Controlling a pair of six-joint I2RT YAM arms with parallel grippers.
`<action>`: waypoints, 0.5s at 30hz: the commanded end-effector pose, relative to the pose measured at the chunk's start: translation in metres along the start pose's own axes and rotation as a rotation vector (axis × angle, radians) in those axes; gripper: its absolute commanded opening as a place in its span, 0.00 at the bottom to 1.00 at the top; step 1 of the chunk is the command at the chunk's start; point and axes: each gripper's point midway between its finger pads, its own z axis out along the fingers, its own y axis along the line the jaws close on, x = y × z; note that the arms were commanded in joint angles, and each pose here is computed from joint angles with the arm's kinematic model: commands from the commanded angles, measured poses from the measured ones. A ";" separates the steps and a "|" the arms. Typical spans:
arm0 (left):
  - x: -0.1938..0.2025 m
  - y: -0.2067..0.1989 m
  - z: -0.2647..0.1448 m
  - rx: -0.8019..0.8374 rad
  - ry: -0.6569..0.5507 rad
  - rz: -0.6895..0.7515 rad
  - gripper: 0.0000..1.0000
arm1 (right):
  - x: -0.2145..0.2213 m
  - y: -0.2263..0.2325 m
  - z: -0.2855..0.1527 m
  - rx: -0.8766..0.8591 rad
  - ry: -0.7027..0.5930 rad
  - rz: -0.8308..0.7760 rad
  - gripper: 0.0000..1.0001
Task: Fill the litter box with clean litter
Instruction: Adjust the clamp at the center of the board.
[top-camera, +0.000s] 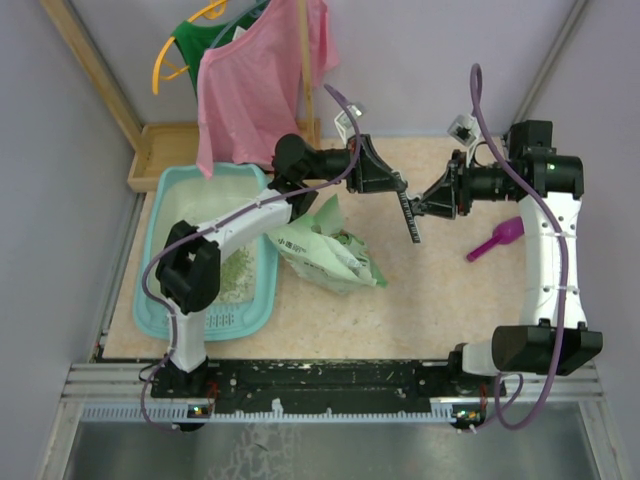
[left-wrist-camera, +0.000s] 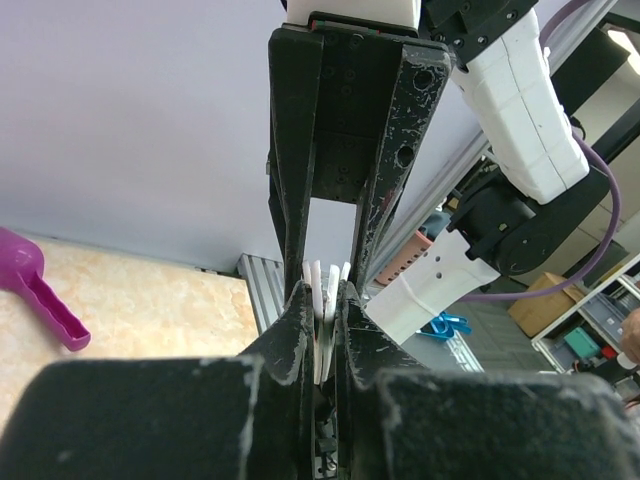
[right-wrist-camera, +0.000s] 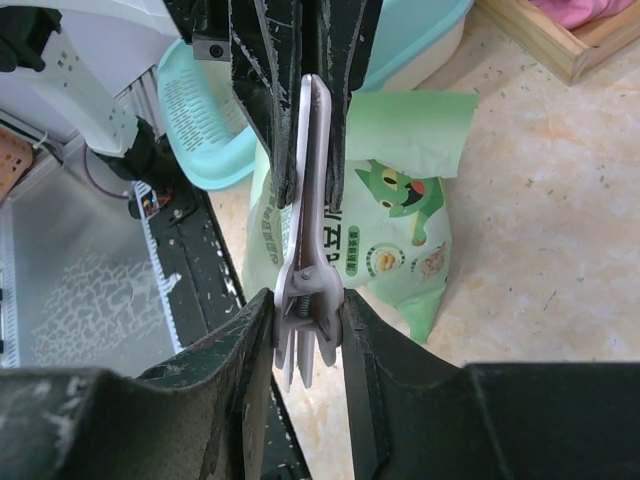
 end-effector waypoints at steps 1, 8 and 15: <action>-0.010 -0.016 -0.001 0.013 -0.010 0.055 0.00 | -0.012 0.008 -0.007 0.012 -0.038 -0.052 0.32; -0.008 -0.015 -0.001 0.007 -0.003 0.060 0.00 | -0.018 0.004 -0.013 0.037 -0.060 -0.046 0.43; -0.009 -0.015 -0.001 0.007 -0.004 0.061 0.00 | -0.014 0.005 -0.011 0.014 -0.054 -0.037 0.41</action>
